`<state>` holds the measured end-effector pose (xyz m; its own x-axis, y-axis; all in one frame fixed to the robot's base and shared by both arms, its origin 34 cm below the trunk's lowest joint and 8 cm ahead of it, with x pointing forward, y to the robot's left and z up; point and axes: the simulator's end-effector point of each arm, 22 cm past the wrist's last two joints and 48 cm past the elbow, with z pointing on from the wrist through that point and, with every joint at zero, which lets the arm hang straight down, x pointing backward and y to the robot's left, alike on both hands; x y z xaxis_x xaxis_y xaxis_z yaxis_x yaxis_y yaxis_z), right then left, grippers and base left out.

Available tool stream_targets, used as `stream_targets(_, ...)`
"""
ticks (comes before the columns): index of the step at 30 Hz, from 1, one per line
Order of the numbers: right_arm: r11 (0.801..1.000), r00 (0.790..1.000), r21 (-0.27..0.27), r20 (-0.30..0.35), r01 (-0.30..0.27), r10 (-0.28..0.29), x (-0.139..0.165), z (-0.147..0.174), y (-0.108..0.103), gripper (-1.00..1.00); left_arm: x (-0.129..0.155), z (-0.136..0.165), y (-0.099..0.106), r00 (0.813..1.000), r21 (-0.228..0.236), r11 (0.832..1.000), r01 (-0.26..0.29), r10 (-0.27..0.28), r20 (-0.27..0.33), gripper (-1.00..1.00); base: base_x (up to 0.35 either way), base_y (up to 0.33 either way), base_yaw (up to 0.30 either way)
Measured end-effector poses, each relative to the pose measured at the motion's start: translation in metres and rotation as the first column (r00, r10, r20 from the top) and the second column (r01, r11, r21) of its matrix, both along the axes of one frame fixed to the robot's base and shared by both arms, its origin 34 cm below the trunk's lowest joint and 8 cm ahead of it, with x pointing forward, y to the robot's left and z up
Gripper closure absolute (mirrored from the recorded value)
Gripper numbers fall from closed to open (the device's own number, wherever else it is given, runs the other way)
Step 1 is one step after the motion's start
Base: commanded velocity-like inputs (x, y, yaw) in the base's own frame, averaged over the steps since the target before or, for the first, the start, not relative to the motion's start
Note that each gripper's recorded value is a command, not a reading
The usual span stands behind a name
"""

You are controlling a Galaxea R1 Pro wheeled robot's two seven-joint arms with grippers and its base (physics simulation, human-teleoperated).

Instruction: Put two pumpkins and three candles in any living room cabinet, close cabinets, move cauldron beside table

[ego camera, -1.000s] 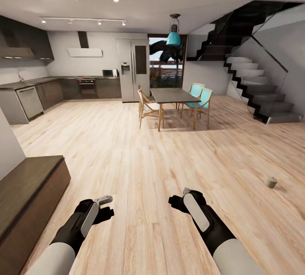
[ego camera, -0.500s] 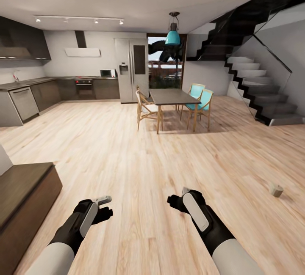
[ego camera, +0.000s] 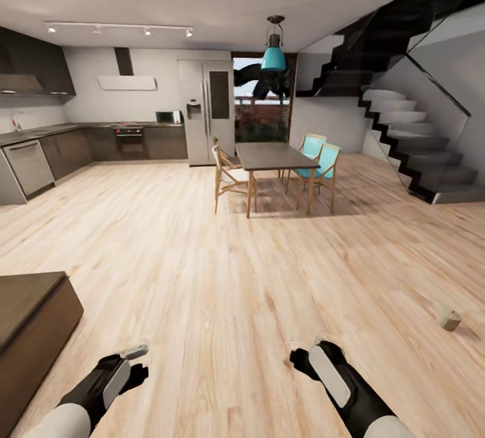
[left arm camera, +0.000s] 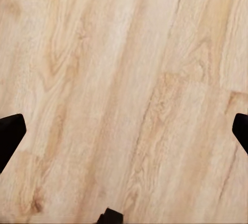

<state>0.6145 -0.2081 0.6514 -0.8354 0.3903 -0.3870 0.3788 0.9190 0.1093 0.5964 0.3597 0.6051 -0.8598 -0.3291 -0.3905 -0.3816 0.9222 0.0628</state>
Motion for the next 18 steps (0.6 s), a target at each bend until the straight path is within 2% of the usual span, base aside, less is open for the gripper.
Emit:
stream_targets(2, 0.998, 0.999, -0.031, -0.014, 0.05, -0.051, -0.021, -0.023, -0.016, -1.0, -0.022, -0.021, 0.009, 1.0, 0.026, 0.999, -0.023, 0.024, -0.011, -1.0, 0.321, -0.111, 0.0)
stream_targets(5, 0.99, 0.992, -0.08, -0.046, 0.116, -0.12, -0.062, -0.059, -0.036, -1.0, -0.039, -0.034, 0.017, 0.999, 0.05, 0.998, -0.04, 0.04, -0.006, -1.0, 0.321, -0.091, 0.0)
stream_targets(8, 0.983, 0.986, -0.104, -0.055, 0.151, -0.158, -0.087, -0.08, -0.044, -1.0, -0.045, -0.039, 0.02, 0.999, 0.067, 0.997, -0.046, 0.045, 0.015, -1.0, 0.321, -0.032, 0.0)
stream_targets(12, 0.987, 0.987, -0.074, -0.062, 0.143, -0.147, -0.102, -0.097, -0.037, -1.0, -0.039, -0.036, 0.027, 0.996, 0.099, 0.994, -0.048, 0.041, 0.074, -1.0, 0.321, -0.009, 0.0)
stream_targets(18, 0.99, 0.989, -0.04, -0.046, 0.137, -0.139, -0.103, -0.101, -0.034, -1.0, -0.047, -0.04, 0.037, 0.995, 0.139, 0.989, -0.042, 0.028, 0.099, -1.0, 0.322, -0.002, 0.0)
